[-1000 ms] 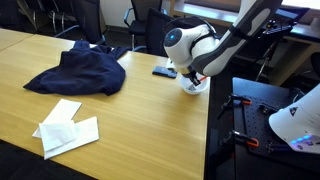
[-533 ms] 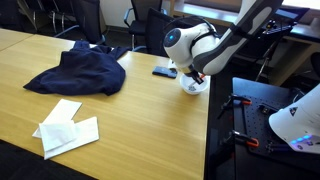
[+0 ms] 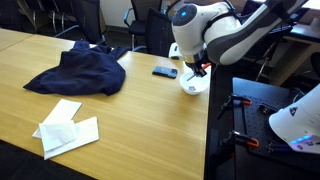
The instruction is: Take the pen out of the bowl and put it on the table
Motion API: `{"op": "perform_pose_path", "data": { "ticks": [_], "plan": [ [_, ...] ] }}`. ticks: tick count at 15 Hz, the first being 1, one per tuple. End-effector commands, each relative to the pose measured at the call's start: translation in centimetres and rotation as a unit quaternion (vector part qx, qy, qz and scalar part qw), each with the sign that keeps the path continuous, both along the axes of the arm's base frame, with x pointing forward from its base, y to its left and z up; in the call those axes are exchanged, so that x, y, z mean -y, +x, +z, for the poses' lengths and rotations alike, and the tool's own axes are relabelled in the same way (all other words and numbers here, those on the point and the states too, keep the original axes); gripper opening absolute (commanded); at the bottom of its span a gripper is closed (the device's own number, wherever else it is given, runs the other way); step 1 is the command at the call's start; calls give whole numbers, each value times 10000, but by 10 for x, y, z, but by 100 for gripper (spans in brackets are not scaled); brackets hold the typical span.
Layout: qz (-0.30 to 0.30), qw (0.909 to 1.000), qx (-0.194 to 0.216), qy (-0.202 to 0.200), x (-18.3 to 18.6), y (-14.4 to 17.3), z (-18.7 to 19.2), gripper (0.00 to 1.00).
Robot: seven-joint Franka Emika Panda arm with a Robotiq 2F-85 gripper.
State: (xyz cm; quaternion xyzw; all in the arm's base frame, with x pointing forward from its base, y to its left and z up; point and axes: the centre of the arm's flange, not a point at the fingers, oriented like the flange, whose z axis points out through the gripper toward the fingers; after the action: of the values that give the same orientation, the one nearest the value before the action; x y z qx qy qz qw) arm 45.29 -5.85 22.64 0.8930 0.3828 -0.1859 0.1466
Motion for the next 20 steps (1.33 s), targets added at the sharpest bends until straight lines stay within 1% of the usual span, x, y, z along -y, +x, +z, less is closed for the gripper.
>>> {"op": "perform_pose_path", "data": {
  "ticks": [1, 3, 4, 6, 8, 9, 12, 13, 14, 15, 17, 18, 19, 20],
  "plan": [
    [741, 9947, 582, 399, -31, -9, 11, 3],
    [1170, 9869, 937, 594, -60, -3, 11, 3],
    [1428, 9820, 1024, 699, -76, 3, 10, 3],
    [1801, 9735, 1050, 936, -106, 18, 4, 3],
    [2244, 9618, 1002, 1202, -134, 27, -3, 3],
    [2539, 9533, 933, 1342, -146, 30, -8, 3],
    [3292, 9295, 535, 1576, -174, 40, -30, 3],
    [3488, 9230, 452, 1560, -179, 44, -37, 3],
    [3655, 9172, 472, 1514, -181, 47, -40, 38],
    [3658, 9167, 423, 1549, -180, 51, -41, 40],
    [3596, 9165, 261, 1732, -172, 56, -33, 52],
    [3402, 9207, 172, 1907, -162, 53, -24, 61],
    [3151, 9262, 69, 2069, -155, 52, -20, 68],
    [2635, 9432, 104, 2022, -144, 51, -13, 76]
  ]
}}
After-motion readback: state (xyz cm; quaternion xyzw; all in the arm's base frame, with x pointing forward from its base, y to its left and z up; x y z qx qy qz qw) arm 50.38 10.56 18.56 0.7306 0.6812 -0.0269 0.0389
